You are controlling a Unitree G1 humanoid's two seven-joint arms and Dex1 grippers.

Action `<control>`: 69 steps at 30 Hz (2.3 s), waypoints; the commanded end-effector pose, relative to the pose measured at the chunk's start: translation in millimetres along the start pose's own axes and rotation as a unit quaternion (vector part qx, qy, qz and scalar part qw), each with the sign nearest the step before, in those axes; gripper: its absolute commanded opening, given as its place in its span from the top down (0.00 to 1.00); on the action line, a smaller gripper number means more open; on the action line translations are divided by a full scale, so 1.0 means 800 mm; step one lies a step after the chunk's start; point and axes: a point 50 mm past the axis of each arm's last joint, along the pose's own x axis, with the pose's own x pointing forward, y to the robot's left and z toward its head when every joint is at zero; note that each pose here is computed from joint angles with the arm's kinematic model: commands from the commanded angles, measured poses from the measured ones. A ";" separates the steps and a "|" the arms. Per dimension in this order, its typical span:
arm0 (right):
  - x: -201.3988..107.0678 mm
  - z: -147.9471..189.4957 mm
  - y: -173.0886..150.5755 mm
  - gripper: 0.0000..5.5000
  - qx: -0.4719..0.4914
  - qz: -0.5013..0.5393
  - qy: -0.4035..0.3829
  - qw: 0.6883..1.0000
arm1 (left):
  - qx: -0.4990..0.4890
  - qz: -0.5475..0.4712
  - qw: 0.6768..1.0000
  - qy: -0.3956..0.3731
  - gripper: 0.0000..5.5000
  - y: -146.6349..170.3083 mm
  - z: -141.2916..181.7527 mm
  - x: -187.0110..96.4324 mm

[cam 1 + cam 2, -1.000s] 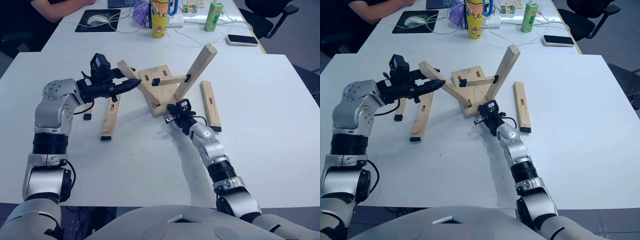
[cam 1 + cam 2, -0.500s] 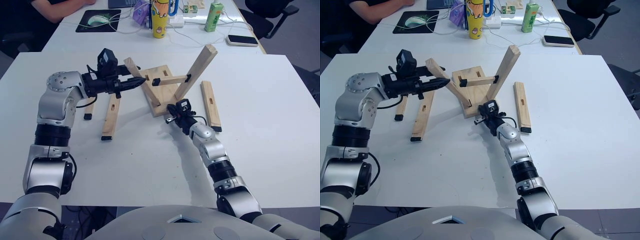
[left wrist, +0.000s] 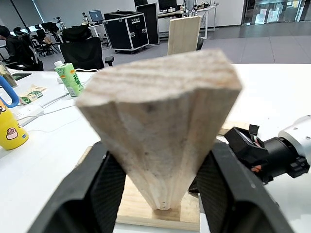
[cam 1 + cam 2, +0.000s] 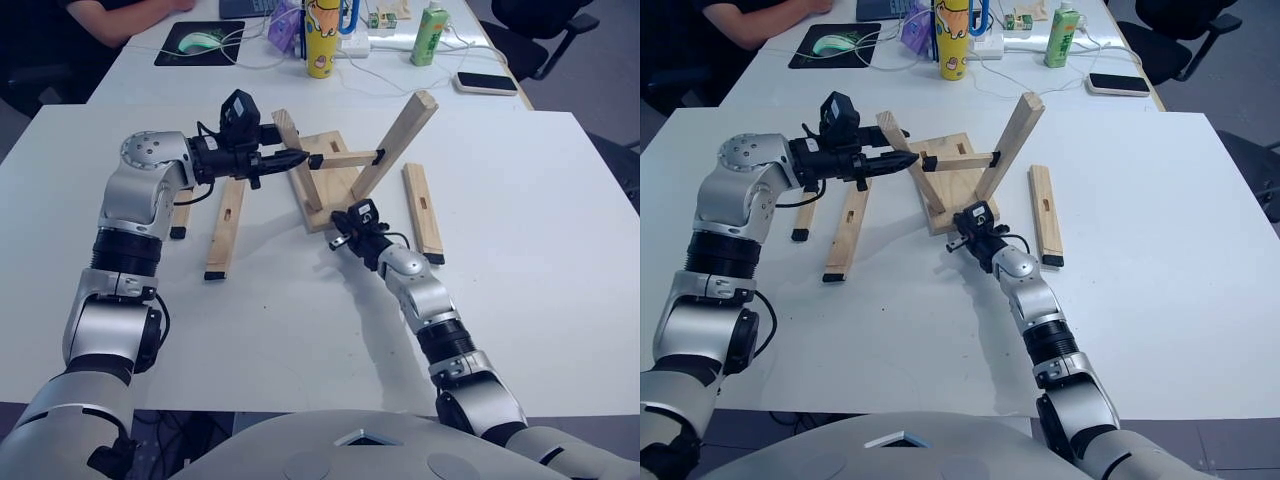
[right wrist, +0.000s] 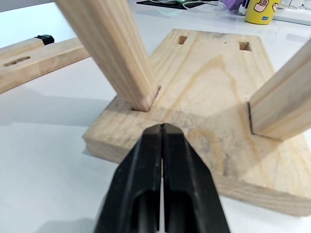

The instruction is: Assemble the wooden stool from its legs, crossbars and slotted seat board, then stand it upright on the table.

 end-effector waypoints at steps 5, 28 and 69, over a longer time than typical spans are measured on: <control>-0.014 -0.069 0.017 1.00 0.029 0.030 0.133 0.990 | -0.076 0.020 0.993 0.086 0.63 -0.008 -0.071 0.001; -0.002 0.181 0.033 1.00 -0.142 -0.102 -0.286 0.942 | -0.083 -0.038 0.992 0.091 0.63 -0.012 -0.060 0.014; -0.011 -0.028 0.018 1.00 -0.093 -0.106 0.038 0.989 | 0.039 -0.138 0.979 0.143 0.63 0.007 0.000 0.017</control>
